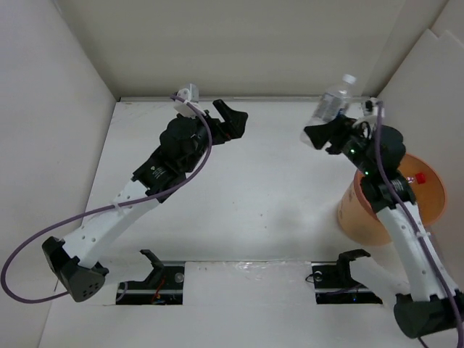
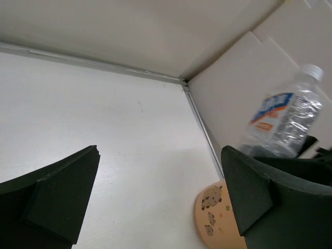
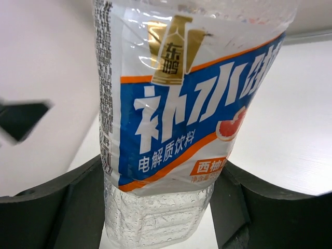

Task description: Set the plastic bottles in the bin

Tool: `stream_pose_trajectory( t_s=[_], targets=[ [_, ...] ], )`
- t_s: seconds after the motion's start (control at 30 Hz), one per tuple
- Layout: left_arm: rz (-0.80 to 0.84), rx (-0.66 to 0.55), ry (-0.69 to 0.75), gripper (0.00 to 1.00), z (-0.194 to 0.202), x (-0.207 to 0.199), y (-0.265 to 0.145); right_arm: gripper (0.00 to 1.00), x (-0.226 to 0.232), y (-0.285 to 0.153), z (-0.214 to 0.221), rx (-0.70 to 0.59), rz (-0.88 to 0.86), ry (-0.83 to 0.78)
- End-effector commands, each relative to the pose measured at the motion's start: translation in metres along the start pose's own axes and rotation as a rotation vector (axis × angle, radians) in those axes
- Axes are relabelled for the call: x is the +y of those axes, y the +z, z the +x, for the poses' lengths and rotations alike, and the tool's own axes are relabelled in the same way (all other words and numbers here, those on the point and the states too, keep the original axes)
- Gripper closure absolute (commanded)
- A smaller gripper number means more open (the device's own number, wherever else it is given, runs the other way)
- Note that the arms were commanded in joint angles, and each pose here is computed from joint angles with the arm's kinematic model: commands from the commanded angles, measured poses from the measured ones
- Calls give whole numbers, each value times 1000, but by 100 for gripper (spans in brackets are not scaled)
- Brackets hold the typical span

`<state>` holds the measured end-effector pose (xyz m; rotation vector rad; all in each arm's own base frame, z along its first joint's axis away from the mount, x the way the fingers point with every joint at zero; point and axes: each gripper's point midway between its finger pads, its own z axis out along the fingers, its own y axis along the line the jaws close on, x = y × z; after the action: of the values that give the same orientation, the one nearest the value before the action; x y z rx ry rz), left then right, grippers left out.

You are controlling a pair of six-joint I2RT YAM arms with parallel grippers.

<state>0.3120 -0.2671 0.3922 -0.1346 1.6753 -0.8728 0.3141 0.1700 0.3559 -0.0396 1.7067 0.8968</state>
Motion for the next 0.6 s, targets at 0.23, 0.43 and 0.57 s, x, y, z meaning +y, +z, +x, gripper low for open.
stream_pose_trajectory(
  t_s=[0.23, 0.43, 0.57],
  targets=[
    [-85, -92, 32, 0, -30, 16, -27, 100, -137, -202, -61, -466, 984, 90],
    [-78, -27, 48, 0, -11, 21, -27, 64, -148, -270, -45, -645, 1238, 188],
    [-85, -17, 52, 0, -10, 23, -30, 0, -146, -272, -44, -640, 1242, 189]
  ],
)
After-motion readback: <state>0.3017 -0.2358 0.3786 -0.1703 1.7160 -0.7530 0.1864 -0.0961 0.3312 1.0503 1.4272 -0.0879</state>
